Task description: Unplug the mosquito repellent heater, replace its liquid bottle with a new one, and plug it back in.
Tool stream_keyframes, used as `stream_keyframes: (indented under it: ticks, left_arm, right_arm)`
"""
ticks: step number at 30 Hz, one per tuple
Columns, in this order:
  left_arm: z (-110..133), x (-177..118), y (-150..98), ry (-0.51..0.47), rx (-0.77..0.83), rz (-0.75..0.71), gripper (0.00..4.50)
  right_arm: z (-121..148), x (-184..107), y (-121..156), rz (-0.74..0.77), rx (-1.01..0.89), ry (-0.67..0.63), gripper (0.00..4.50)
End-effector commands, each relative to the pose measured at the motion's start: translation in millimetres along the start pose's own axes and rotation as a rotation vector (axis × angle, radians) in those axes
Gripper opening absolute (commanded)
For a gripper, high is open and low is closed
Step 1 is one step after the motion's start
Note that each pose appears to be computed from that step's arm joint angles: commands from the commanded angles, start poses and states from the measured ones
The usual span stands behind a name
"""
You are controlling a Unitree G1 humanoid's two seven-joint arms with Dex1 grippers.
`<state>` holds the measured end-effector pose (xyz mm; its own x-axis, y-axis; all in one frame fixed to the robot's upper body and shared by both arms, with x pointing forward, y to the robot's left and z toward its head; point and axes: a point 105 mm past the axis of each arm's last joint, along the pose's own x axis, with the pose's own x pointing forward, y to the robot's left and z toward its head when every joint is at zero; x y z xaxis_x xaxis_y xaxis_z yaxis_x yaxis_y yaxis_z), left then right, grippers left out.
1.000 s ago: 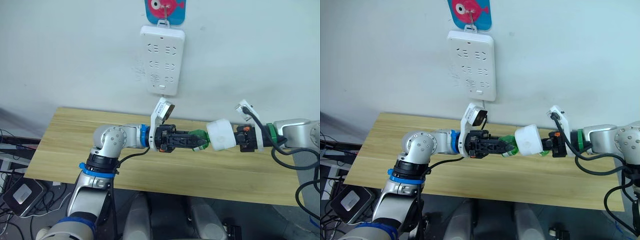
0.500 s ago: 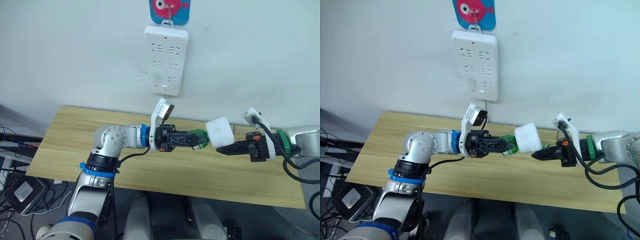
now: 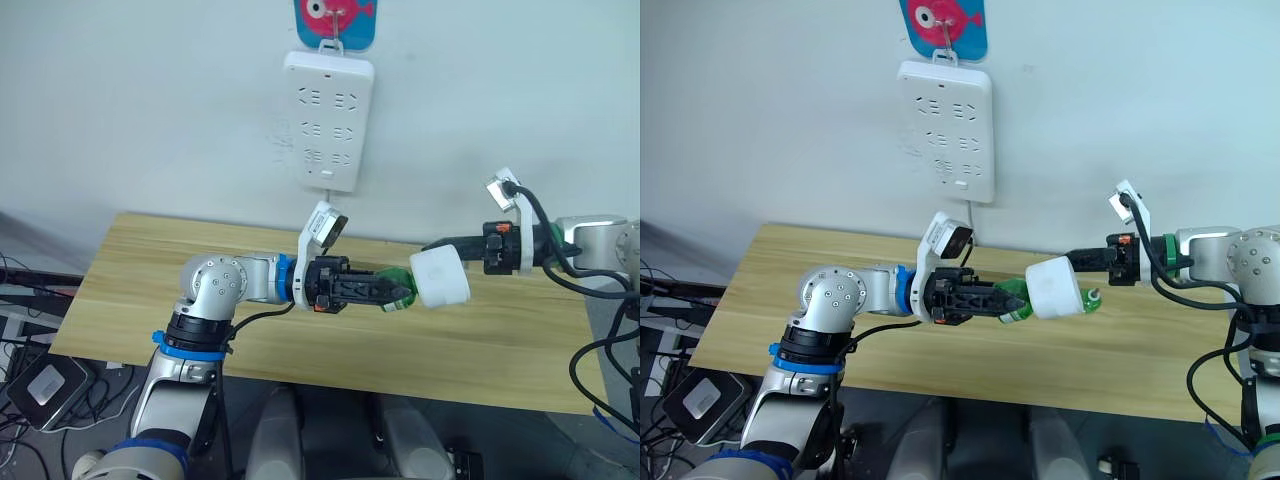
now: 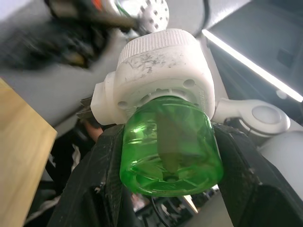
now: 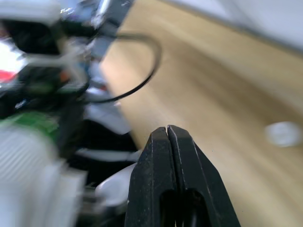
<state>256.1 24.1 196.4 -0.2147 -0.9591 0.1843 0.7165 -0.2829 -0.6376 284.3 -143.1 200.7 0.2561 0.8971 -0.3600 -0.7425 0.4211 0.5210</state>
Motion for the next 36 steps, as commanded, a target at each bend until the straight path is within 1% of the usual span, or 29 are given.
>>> stream_keyframes:
  ticks: [1, 3, 8, 12, 18, 21, 26, 30, 36]
  left_arm:
    - [10, 2, -7, -0.027, 0.038, -0.028, 2.31]
    - [12, 1, -4, -0.036, 0.042, -0.013, 2.31]
    - [16, -2, 6, -0.066, 0.047, 0.044, 2.31]
    - [10, -1, 10, -0.04, 0.054, 0.059, 2.31]
    - [-1, 2, 12, 0.015, 0.069, 0.055, 2.31]
    - [-3, 4, 13, 0.021, 0.072, 0.052, 2.31]
    - [-2, 6, 13, 0.021, 0.076, 0.044, 2.31]
    - [-3, 6, 12, 0.028, 0.077, 0.042, 2.31]
    - [-6, 5, 11, 0.04, 0.071, 0.039, 2.31]
  right_arm:
    - [-15, -7, 24, 0.079, -0.008, 0.054, 0.04]
    - [-20, -8, 32, 0.12, 0.004, 0.069, 0.04]
    - [-24, -14, 59, 0.255, 0.019, 0.104, 0.04]
    - [-21, -16, 70, 0.302, 0.019, 0.093, 0.04]
    - [-5, -12, 86, 0.34, 0.022, 0.028, 0.04]
    - [-1, -10, 92, 0.363, 0.005, 0.023, 0.04]
    - [8, -6, 93, 0.381, -0.008, -0.014, 0.04]
    - [14, -4, 88, 0.35, -0.003, -0.051, 0.04]
    - [19, -1, 90, 0.363, -0.013, -0.067, 0.04]
